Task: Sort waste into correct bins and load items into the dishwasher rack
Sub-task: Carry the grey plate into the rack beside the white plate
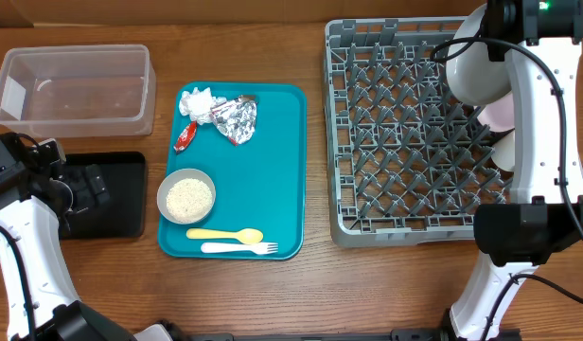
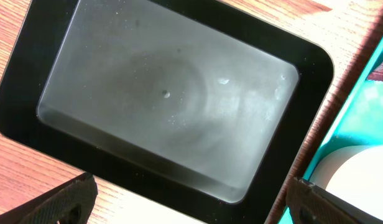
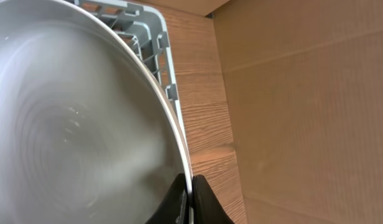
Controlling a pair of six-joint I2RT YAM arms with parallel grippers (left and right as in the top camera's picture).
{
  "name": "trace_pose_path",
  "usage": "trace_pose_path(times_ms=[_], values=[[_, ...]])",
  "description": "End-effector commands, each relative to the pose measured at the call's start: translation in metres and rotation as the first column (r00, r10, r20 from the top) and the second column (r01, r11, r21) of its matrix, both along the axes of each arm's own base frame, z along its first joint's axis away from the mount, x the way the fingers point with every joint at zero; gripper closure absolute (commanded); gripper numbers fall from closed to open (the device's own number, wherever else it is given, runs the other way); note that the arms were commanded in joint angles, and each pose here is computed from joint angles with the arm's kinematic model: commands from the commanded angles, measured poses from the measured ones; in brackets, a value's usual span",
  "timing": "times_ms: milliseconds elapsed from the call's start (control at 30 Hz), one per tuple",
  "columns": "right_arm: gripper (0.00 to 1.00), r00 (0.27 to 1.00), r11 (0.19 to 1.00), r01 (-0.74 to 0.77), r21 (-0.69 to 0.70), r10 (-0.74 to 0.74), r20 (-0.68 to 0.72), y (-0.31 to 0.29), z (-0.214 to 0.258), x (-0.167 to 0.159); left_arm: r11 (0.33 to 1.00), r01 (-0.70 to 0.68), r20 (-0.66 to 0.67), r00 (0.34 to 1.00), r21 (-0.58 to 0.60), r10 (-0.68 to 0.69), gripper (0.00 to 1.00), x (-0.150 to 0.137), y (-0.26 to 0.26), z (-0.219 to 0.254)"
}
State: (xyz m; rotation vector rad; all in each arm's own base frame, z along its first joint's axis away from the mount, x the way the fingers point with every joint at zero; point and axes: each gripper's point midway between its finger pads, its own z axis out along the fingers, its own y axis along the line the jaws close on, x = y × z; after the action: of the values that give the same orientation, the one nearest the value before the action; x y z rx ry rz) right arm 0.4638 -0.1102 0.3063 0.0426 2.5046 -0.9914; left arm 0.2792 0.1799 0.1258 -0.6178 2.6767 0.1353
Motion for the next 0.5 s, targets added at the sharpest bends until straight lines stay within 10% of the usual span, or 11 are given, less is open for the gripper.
trace_pose_path(times_ms=[0,467], values=[[0.96,0.998,0.998,0.043,-0.040,-0.041,0.043,-0.007,0.016,-0.015,1.000,0.011,0.020,1.000,0.007,-0.011,0.00,0.004,0.004,0.007],[0.96,0.998,0.989,0.062,-0.136,-0.063,-0.002,-0.037,-0.012,0.000,1.000,0.011,0.020,1.000,0.007,-0.011,0.00,0.004,0.004,0.007]])
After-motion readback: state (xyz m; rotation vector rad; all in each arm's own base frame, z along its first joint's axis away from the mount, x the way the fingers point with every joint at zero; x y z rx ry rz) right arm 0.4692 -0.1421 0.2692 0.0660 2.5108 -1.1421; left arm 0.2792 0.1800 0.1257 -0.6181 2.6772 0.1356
